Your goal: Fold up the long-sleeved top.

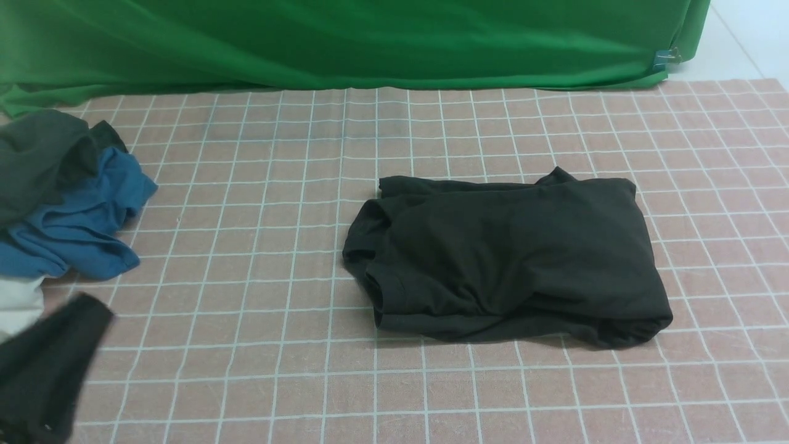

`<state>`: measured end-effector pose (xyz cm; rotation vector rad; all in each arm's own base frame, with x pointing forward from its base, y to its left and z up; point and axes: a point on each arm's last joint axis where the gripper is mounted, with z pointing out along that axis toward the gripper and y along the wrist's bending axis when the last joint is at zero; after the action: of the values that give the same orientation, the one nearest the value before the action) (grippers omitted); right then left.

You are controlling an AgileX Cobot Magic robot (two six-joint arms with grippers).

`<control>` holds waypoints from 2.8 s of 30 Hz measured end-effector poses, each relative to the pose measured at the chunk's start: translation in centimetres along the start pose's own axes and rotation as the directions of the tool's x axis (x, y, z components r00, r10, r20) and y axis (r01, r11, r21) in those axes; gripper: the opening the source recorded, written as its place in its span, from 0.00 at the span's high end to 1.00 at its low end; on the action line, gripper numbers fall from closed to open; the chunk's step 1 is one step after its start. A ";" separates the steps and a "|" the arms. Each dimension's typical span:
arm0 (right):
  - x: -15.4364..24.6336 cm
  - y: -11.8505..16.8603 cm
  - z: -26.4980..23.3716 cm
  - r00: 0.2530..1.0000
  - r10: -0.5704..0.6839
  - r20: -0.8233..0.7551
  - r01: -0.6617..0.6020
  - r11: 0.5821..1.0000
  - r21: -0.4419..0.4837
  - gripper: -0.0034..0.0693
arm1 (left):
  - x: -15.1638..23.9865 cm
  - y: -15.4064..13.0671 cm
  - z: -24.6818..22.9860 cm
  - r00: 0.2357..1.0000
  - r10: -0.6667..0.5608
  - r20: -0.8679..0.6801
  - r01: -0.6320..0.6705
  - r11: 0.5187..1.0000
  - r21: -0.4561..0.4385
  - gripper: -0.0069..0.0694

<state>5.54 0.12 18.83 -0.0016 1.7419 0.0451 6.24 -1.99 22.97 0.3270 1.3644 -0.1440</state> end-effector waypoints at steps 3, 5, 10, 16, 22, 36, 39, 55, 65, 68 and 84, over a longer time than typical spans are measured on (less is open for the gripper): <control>0.0 0.0 0.0 1.000 0.000 0.000 0.000 1.000 0.000 0.79 | 1.1 0.6 -0.1 0.998 -0.025 -0.053 0.019 0.993 -0.113 0.89; 0.0 0.0 0.0 1.000 0.000 0.000 0.000 1.000 0.000 0.78 | 1.7 1.1 -0.3 0.991 -0.060 -0.119 0.036 0.979 -0.200 0.89; 0.0 0.0 0.0 1.000 0.000 0.000 0.000 1.000 0.000 0.77 | 3.6 1.0 -1.2 0.943 -0.133 -0.304 0.053 0.965 -0.257 0.89; 0.0 0.0 0.0 1.000 0.000 0.002 0.000 1.000 0.000 0.75 | 3.8 1.0 -1.8 0.939 -0.157 -0.305 0.062 0.951 -0.302 0.89; 0.0 0.0 0.0 1.000 0.000 0.004 0.000 1.000 0.000 0.73 | 3.8 0.9 -1.8 0.938 -0.159 -0.309 0.062 0.951 -0.302 0.89; 0.0 0.0 0.0 1.000 0.000 0.004 0.000 1.000 0.000 0.69 | 3.9 0.9 -1.9 0.937 -0.153 -0.314 0.056 0.953 -0.299 0.89; 0.0 0.0 0.0 1.000 0.000 0.004 0.000 1.000 0.000 0.68 | 3.9 0.9 -1.9 0.937 -0.153 -0.314 0.056 0.953 -0.299 0.89; 0.0 0.0 0.0 1.000 0.001 0.004 -0.001 1.000 0.000 0.63 | 3.9 0.9 -1.9 0.937 -0.150 -0.316 0.052 0.953 -0.298 0.89; 0.0 0.0 0.0 1.000 0.002 0.004 -0.002 1.000 0.000 0.63 | 3.9 0.9 -1.9 0.937 -0.149 -0.316 0.051 0.953 -0.298 0.89; 0.0 0.0 0.0 1.000 0.002 0.004 -0.002 1.000 0.000 0.63 | 3.9 0.9 -1.9 0.937 -0.149 -0.316 0.051 0.953 -0.298 0.89; 0.0 0.0 0.0 1.000 0.002 0.004 -0.002 1.000 0.000 0.62 | 3.9 0.9 -1.9 0.937 -0.149 -0.316 0.051 0.953 -0.298 0.89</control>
<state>5.54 0.13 18.87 -0.0003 1.7375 0.0466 5.57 -0.20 19.03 0.0352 1.7178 0.0286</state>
